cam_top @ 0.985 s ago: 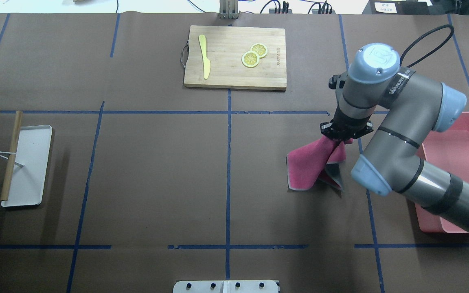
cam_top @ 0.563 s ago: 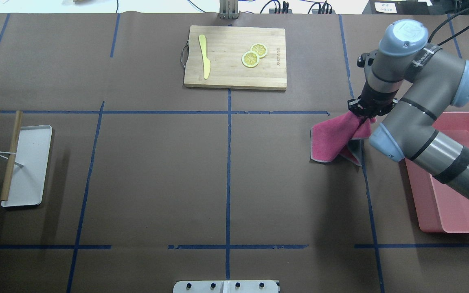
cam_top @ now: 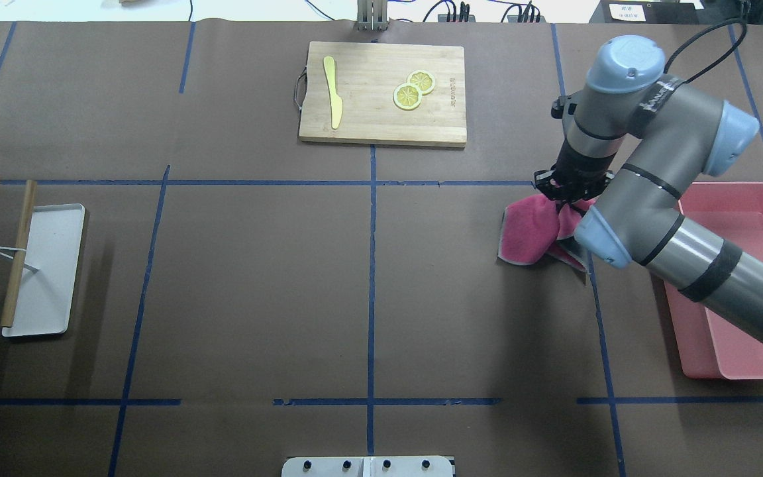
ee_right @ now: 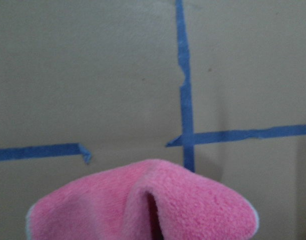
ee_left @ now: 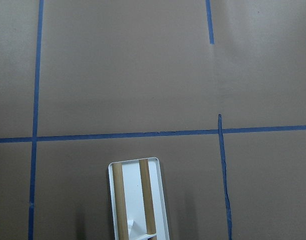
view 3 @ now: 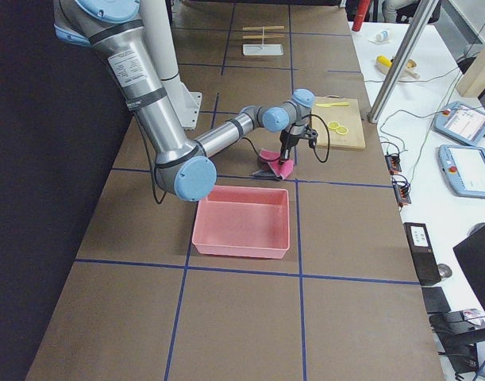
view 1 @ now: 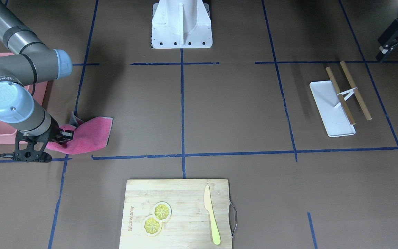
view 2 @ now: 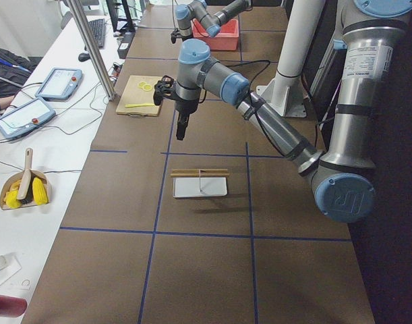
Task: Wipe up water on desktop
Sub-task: 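Press the cloth onto the table with the right gripper and wipe toward the robot, then wipe the cloth back and forth across the table with the right gripper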
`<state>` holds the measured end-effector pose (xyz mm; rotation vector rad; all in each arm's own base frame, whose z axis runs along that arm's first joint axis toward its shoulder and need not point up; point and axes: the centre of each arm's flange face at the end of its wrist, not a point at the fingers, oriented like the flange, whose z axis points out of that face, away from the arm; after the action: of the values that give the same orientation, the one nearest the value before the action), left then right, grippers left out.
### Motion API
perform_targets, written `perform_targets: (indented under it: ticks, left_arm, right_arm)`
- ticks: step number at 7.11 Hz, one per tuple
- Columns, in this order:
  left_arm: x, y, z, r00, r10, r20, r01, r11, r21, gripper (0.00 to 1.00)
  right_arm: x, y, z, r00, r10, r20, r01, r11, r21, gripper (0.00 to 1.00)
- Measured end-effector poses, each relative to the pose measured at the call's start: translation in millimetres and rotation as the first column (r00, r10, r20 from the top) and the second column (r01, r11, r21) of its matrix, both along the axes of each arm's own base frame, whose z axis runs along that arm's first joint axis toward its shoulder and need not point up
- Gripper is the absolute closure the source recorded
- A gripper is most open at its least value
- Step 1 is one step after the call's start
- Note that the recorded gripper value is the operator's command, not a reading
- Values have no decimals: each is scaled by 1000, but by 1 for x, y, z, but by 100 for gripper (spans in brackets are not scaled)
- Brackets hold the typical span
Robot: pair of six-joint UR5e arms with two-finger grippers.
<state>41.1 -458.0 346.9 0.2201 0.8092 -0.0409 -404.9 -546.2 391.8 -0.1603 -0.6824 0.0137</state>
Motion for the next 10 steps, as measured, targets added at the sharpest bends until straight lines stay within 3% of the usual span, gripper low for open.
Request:
perform_targets:
  ticks: [4, 6, 8, 10]
  left_arm:
    - [-1, -5, 10, 1000, 11, 11, -11, 1000, -5, 0]
    - [-6, -11, 40, 999, 31, 34, -30, 999, -39, 0]
    - [-16, -15, 89, 993, 92, 68, -88, 994, -68, 0]
    - [-28, -23, 127, 987, 137, 87, -129, 988, -86, 0]
  right_arm:
    - [-81, 105, -73, 996, -28, 88, 34, 996, -76, 100]
    - [-104, 151, -99, 993, -28, 118, 41, 993, -114, 100]
    - [-105, 155, -96, 992, -15, 123, 29, 993, -111, 100]
    - [-78, 124, -71, 995, 49, 89, -38, 992, -122, 100]
